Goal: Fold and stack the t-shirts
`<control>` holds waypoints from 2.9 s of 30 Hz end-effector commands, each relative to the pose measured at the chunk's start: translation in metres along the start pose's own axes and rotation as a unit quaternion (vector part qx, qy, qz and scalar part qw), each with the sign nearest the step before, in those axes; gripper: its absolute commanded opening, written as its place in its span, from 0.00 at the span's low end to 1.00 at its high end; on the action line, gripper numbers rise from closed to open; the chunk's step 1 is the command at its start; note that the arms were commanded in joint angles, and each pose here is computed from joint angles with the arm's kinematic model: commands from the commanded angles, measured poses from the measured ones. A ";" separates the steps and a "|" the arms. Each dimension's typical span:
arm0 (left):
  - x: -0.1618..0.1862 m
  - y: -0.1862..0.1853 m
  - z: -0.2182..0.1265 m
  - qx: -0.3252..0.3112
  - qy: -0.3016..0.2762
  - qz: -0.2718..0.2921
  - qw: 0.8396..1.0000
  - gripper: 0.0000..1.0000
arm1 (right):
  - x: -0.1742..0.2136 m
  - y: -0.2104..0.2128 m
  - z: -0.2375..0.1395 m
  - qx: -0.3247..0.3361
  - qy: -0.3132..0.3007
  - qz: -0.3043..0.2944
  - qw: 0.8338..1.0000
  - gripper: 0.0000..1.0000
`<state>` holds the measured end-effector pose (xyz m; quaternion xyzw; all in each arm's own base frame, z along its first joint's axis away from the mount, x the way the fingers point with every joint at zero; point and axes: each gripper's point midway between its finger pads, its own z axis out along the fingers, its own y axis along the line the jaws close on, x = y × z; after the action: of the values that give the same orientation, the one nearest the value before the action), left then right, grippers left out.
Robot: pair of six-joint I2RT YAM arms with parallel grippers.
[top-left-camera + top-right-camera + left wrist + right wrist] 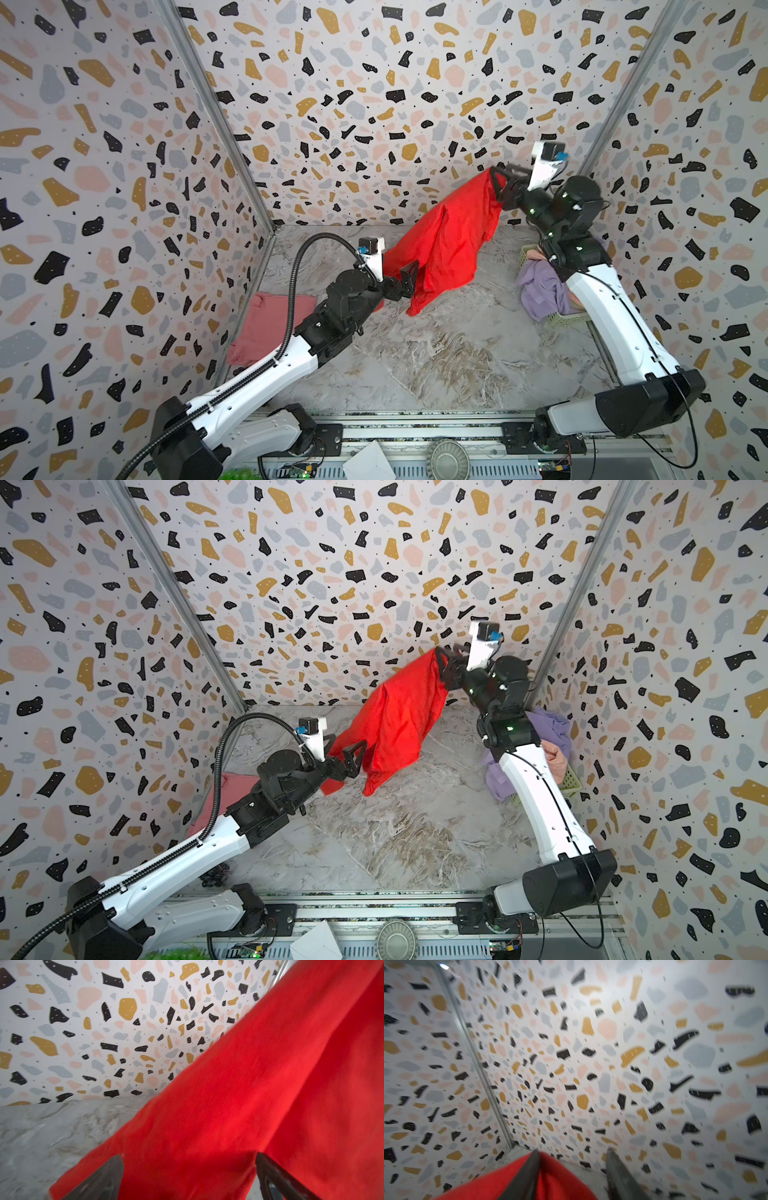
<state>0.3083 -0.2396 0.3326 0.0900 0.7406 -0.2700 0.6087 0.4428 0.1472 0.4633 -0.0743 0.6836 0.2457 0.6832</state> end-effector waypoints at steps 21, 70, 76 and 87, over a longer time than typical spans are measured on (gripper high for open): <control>0.231 0.187 -0.081 -0.299 0.274 -0.083 0.910 0.87 | 0.336 0.040 -0.119 -0.004 0.362 0.063 0.930 0.89; -0.039 0.171 -0.071 -0.314 -0.007 -0.021 0.949 0.00 | 0.037 0.133 -0.100 0.075 0.015 -0.187 0.979 0.00; -0.189 0.143 -0.132 -0.343 -0.159 0.030 0.925 0.00 | -0.073 0.161 -0.146 -0.014 -0.100 -0.152 0.983 0.00; -0.312 0.103 -0.221 -0.361 -0.301 0.086 0.878 0.00 | -0.116 0.177 -0.190 -0.092 -0.158 -0.147 0.972 0.00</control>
<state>0.2553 0.0092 0.6048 -0.1581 0.5783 0.0211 0.8001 0.2133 0.2003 0.5945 -0.1923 0.5461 0.2119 0.7873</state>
